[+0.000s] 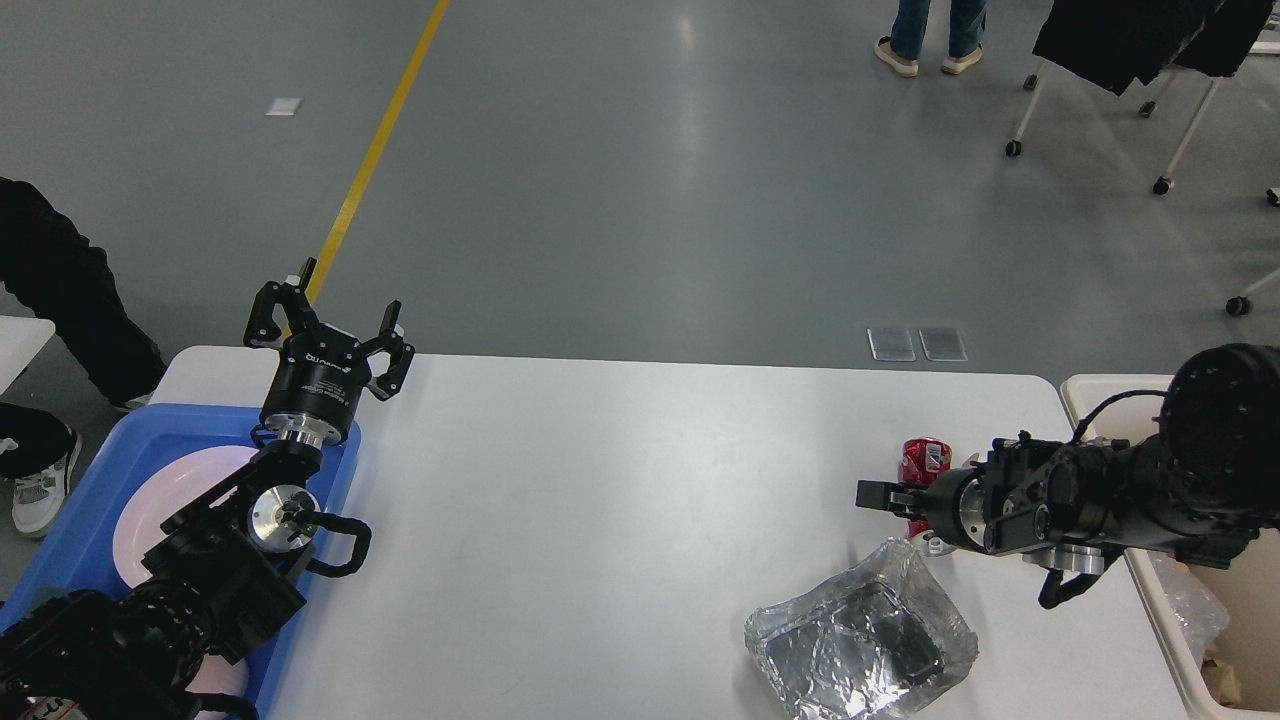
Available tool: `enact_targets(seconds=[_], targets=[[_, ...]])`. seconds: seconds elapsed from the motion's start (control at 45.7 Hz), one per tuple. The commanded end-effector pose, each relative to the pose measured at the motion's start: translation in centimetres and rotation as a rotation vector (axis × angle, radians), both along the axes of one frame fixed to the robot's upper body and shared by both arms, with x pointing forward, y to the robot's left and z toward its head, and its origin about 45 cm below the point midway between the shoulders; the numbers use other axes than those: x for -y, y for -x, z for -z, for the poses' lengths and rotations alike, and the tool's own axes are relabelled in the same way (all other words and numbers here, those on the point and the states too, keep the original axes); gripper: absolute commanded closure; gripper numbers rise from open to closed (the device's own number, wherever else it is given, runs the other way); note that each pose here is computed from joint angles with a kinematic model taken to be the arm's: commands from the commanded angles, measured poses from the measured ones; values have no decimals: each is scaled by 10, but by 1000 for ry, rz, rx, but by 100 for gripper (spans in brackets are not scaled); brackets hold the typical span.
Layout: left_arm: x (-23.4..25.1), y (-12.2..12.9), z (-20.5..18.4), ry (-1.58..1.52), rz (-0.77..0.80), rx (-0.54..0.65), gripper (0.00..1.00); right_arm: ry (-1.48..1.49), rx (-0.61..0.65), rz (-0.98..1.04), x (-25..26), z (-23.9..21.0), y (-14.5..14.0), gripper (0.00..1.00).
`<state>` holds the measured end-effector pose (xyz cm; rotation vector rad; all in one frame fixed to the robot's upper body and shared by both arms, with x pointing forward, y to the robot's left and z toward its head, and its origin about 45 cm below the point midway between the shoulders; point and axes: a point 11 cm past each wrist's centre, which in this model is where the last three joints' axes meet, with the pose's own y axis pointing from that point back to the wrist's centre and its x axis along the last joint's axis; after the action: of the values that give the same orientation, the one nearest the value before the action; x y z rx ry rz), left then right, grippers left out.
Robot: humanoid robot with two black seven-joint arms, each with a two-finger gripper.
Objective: Tidy desktop
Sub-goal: 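Move the right gripper back to the red can and grasp it, then lift the red can with the right gripper and drop it into the bin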
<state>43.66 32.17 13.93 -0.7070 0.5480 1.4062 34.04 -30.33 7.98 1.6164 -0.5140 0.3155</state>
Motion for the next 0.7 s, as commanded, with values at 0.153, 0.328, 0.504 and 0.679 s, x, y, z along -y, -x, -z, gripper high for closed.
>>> enact_targets(seconds=[0.153, 0.328, 0.504, 0.679], targets=[[0, 0, 0, -1, 1, -2, 3, 19, 6, 1, 4, 8, 0, 0], [0, 0, 0, 1, 0, 0, 3, 19, -14, 21, 8, 21, 11, 9], [0, 0, 0, -1, 1, -2, 3, 4, 9, 83, 11, 22, 8, 69], [0, 0, 0, 0, 0, -2, 3, 1, 25, 77, 6, 23, 6, 100]])
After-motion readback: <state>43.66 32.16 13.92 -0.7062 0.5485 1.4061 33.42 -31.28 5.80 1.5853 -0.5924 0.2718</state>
